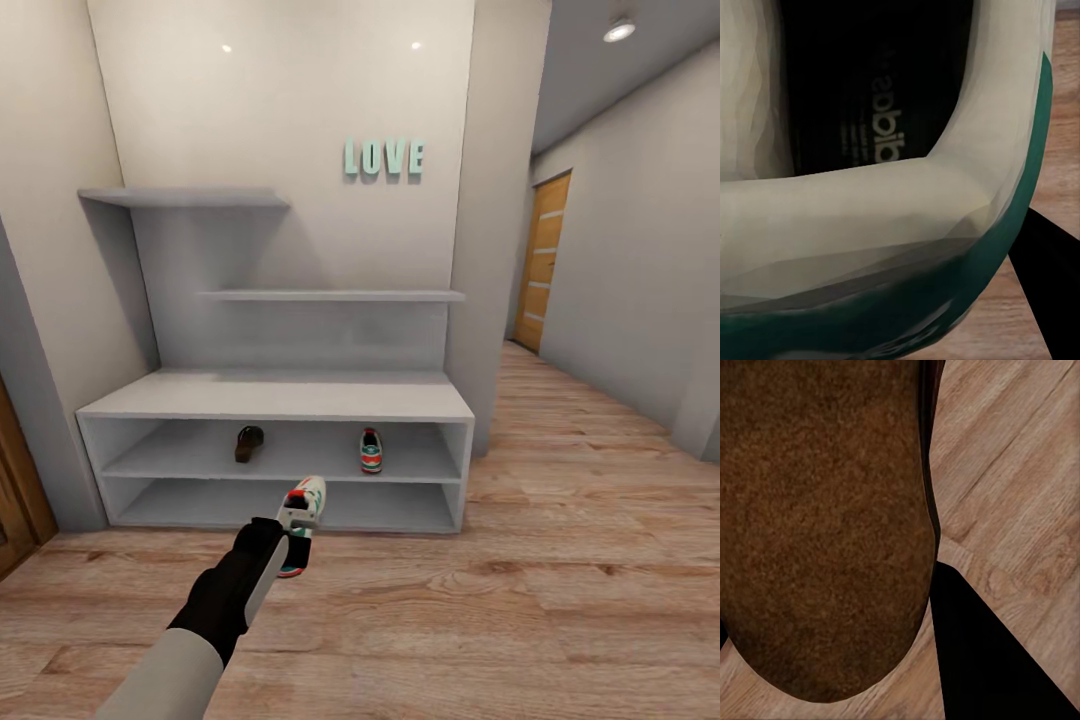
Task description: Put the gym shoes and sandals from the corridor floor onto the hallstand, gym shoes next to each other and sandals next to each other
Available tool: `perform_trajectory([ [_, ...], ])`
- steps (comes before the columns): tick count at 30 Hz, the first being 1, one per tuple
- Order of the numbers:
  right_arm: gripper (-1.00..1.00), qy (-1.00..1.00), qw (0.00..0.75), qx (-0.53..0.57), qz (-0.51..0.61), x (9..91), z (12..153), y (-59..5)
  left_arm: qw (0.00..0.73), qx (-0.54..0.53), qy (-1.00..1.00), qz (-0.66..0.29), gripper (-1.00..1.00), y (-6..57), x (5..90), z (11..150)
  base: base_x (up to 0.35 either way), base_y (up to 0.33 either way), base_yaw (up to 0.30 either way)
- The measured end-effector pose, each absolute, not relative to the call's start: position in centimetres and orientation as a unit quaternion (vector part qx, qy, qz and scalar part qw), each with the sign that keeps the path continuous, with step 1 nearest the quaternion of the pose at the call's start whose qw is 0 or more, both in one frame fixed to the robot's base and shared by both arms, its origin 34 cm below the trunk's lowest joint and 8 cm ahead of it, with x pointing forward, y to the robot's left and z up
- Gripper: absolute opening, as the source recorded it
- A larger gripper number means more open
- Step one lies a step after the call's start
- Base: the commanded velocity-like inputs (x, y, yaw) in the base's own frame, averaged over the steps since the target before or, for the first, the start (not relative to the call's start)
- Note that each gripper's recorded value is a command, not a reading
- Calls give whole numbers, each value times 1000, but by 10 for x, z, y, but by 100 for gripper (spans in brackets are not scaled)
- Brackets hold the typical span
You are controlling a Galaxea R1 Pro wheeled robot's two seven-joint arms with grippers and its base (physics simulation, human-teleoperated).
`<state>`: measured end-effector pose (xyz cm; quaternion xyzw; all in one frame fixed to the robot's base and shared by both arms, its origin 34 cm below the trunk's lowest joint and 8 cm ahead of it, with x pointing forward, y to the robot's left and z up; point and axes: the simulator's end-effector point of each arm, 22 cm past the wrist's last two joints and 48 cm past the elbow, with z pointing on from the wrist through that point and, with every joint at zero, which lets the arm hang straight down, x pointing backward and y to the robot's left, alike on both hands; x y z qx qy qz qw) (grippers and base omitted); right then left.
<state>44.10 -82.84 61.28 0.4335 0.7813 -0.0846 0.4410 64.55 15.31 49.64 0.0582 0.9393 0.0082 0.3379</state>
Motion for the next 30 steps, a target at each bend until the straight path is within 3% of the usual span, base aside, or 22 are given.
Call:
perform_trajectory([
  [30, -100, 803, 400, 428, -107, 450, 572, -828, 292, 53, 955, 4, -100, 155, 643, 438, 0, 0, 0],
])
